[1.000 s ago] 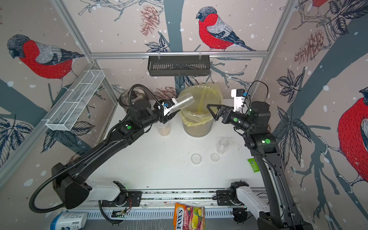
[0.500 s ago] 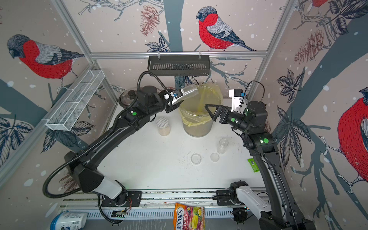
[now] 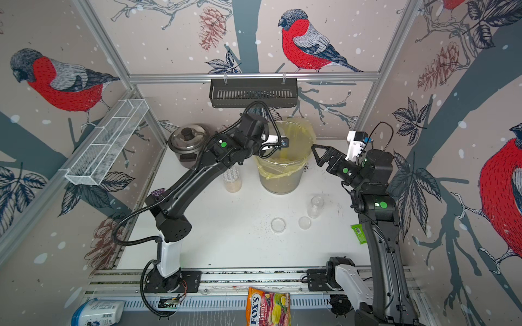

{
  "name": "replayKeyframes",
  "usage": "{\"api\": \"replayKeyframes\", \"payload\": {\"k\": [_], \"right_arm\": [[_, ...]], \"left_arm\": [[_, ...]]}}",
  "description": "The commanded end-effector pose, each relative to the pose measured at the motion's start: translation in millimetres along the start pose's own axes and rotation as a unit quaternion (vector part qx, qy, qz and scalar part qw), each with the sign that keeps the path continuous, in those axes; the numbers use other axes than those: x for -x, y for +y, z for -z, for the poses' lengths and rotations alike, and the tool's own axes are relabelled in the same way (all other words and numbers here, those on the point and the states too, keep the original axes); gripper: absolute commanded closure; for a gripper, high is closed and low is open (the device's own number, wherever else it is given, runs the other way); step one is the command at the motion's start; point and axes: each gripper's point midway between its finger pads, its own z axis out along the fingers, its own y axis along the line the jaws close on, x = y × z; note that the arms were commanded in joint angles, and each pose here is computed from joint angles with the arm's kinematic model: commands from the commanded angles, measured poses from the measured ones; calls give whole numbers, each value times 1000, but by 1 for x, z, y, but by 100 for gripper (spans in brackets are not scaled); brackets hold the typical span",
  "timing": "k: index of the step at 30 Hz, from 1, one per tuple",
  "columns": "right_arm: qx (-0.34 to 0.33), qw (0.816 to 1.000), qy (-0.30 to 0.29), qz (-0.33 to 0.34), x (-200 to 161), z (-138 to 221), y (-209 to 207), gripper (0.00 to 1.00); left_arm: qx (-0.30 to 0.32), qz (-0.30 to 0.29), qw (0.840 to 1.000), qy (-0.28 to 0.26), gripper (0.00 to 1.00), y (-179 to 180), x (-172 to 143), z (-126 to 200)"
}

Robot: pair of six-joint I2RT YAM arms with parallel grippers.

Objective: Empty moldy rice from jars
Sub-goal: Pour the moldy rice from the jar into the trash bin.

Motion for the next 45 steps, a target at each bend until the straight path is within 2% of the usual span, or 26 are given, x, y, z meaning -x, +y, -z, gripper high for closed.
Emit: {"api": "replayKeyframes", "payload": {"k": [1, 4, 10, 14, 20, 24, 29, 35, 39, 41, 45], "right_arm": [[-24, 1000, -17, 5, 1, 6, -9, 0], [-29, 1000, -8, -2, -4, 3, -17, 0], [-29, 1000, -5, -9, -6, -1, -25, 0], [-30, 999, -5, -12, -7, -2, -28, 0], [-26, 1000, -2, -15, -8, -3, -28, 0], [-20, 1000, -2, -16, -9, -1, -25, 0], [-10, 999, 7, -29, -12, -1, -21, 0], [13, 999, 12, -32, -10, 2, -8, 0], [48, 998, 12, -28, -8, 7, 11, 0], [64, 998, 15, -25, -9, 9, 21, 0], [92, 995, 25, -22, -16, 7, 37, 0]], "left_arm": [[-39, -91, 992, 80, 95, -31, -22, -12], [-38, -130, 985, 105, 95, -43, -27, -31], [-11, -138, 987, 83, 94, -28, -9, -45], [-3, -134, 989, 66, 94, -21, -2, -45], [2, -134, 988, 76, 95, -20, -5, -42], [38, -119, 990, 72, 94, 3, -2, -32], [61, -61, 996, 9, 94, 29, 12, -10], [64, 52, 994, -77, 93, 50, 14, 16], [46, 129, 981, -138, 92, 50, 6, 26], [52, 164, 971, -167, 91, 52, 3, 32], [26, 231, 947, -223, 90, 50, -1, 52]]}}
